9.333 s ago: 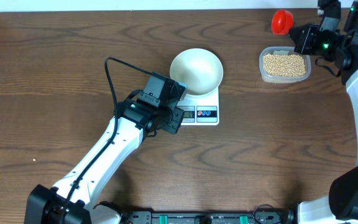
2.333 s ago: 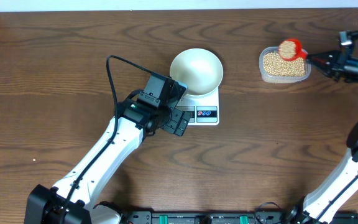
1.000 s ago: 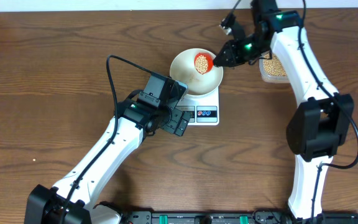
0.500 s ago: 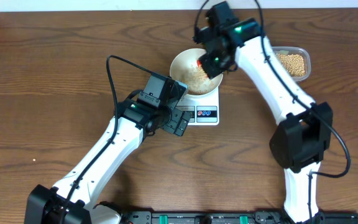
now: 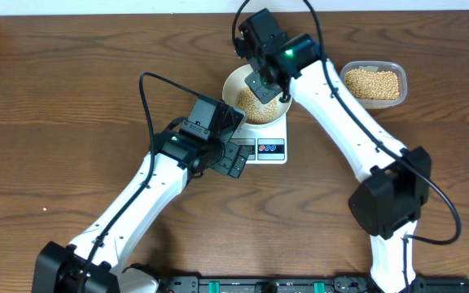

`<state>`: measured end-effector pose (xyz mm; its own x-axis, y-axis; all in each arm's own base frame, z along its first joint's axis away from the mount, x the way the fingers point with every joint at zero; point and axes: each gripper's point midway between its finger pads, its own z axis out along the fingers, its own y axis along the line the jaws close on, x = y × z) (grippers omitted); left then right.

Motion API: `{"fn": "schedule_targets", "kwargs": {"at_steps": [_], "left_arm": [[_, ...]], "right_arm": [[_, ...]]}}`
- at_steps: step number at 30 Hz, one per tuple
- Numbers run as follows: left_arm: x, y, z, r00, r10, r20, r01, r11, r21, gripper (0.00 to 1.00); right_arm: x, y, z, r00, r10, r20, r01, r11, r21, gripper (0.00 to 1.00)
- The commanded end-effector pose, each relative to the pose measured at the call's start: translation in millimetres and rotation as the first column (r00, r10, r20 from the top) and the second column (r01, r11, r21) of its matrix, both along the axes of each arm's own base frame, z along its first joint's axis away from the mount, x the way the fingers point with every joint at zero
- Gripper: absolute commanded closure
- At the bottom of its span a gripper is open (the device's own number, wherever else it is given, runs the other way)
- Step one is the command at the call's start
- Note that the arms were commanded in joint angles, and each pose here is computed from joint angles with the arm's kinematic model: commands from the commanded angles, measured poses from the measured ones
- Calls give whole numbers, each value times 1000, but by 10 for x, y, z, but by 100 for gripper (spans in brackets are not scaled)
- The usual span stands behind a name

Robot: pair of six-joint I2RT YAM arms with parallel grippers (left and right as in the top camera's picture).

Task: Scoop item into bowl and weigh 50g on scale
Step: 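Carry scoop over the white bowl and tip beans in, right gripper, then return the empty red scoop to the bean tub with the right gripper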

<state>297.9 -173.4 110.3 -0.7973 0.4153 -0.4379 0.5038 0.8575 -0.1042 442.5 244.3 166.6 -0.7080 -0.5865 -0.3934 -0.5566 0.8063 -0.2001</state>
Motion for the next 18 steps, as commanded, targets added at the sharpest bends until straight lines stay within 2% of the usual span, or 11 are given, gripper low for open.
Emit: {"fn": "schedule_targets", "kwargs": {"at_steps": [1, 10, 13, 18], "left_arm": [[5, 25, -47, 1000, 1, -6, -1, 1000, 16, 7], [5, 25, -47, 1000, 1, -6, -1, 1000, 16, 7], [6, 25, -46, 1000, 1, -6, -1, 1000, 16, 7], [6, 25, -46, 1000, 1, -6, -1, 1000, 16, 7]], "right_arm": [[-12, -3, 571, 999, -3, 54, -7, 983, 184, 99], [37, -608, 1146, 999, -45, 15, 33, 880, 473, 99], [95, -1011, 1178, 993, -117, -17, 109, 857, 503, 99], [86, -1822, 1029, 953, -283, -109, 300, 831, 469, 99]]}}
